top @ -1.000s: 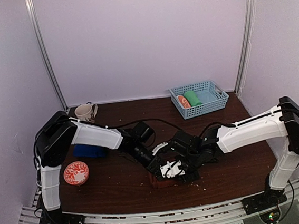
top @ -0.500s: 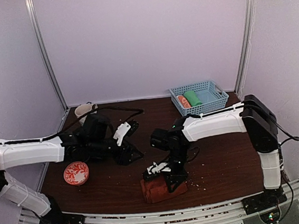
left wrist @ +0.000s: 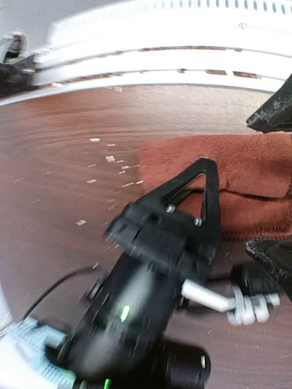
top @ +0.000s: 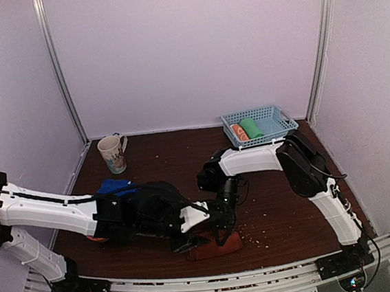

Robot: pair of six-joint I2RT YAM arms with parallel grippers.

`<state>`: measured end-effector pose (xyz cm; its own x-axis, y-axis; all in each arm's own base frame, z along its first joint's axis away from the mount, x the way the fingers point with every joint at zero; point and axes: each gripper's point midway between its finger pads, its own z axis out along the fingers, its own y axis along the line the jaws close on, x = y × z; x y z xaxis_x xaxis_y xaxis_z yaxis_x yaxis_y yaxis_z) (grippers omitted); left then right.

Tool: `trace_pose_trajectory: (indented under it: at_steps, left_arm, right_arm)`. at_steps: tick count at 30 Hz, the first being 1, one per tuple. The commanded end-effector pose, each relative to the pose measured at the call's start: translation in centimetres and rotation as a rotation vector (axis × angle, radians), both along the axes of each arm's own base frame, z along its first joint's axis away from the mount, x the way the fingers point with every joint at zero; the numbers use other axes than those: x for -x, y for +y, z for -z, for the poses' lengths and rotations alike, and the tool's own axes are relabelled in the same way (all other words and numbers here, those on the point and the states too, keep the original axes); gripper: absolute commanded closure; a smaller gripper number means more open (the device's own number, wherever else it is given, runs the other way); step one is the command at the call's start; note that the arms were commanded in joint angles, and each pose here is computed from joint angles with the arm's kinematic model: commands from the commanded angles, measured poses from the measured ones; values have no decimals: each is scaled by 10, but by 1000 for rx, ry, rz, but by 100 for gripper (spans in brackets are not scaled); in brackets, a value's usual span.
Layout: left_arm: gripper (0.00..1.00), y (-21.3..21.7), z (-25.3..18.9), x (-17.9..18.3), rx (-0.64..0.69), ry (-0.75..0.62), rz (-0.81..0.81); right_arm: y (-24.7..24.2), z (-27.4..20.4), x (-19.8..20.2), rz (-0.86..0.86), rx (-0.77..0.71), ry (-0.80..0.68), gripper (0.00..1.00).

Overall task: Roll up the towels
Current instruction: Roll the towel at the center of the board.

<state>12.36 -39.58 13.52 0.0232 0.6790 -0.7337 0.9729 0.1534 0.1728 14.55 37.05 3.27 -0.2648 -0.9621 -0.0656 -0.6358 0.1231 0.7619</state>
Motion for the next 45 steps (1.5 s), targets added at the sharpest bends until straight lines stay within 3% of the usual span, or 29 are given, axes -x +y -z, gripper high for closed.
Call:
trace_pose_trajectory:
  at_steps: [1, 12, 23, 27, 30, 38, 41, 45]
  left_arm:
    - [38, -3, 39, 3, -169, -49, 47]
    - [46, -13, 86, 14, -311, -48, 77]
    - [78, -13, 102, 18, -341, -22, 63]
    - [85, -9, 108, 18, -353, -12, 51]
    - [88, -8, 106, 14, -325, 13, 30]
    - [91, -1, 86, -16, -71, 396, -34]
    - [92, 5, 84, -27, 21, 545, -57]
    - [93, 11, 98, -34, 75, 773, -87]
  right_arm:
    - [-17, 56, -18, -47, 110, -127, 95]
    - [-18, 58, -20, -31, 109, -124, 95]
    - [-17, 46, -22, -23, 80, -121, 93]
    - [-15, 0, -33, -34, -36, -159, 73]
    - [-15, -50, -56, 9, -148, -256, 64]
    - [-48, -171, -148, 337, -294, -568, 64]
    - [-60, -214, -155, 376, -371, -705, 65]
    - [-67, -251, -127, 346, -539, -790, 64]
